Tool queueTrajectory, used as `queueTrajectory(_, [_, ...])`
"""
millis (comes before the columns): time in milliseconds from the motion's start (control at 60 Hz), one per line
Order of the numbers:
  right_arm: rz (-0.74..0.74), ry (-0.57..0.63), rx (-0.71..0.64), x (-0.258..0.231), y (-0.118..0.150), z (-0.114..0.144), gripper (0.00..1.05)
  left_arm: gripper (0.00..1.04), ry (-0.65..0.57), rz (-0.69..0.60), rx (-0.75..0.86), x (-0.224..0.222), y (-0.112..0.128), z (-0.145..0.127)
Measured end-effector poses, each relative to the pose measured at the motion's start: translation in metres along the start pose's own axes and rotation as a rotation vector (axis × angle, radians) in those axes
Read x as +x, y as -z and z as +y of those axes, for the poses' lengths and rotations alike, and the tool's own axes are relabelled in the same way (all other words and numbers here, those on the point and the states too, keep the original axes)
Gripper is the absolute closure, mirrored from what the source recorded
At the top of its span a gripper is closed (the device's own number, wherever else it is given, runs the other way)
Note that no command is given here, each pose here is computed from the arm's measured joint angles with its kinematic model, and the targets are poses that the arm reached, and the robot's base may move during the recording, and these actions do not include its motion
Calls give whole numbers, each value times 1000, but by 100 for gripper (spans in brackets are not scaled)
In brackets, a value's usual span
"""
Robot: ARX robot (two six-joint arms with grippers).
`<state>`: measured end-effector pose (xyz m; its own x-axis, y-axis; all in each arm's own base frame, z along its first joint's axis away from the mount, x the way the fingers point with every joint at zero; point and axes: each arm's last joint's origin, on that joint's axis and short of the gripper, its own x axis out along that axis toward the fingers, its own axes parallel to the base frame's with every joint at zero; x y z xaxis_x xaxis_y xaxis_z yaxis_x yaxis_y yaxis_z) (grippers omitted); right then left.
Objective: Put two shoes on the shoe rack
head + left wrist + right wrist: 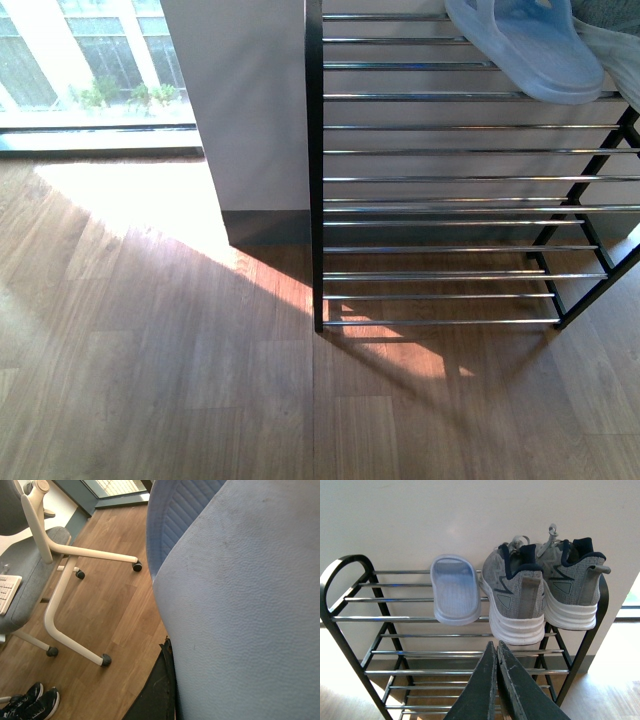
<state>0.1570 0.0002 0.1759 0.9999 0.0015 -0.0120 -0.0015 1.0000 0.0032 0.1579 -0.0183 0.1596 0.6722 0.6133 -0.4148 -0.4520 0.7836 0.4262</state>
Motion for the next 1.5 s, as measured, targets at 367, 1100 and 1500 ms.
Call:
queueTrajectory(367, [-21, 0, 0, -22, 6, 0, 103, 103, 0, 0, 0, 0, 0, 0])
queueTrajectory(1100, [-32, 0, 0, -45, 3, 0, 103, 103, 0, 0, 0, 0, 0, 0])
queueTrajectory(1500, [-27, 0, 0, -60, 7, 0, 103, 103, 0, 0, 0, 0, 0, 0])
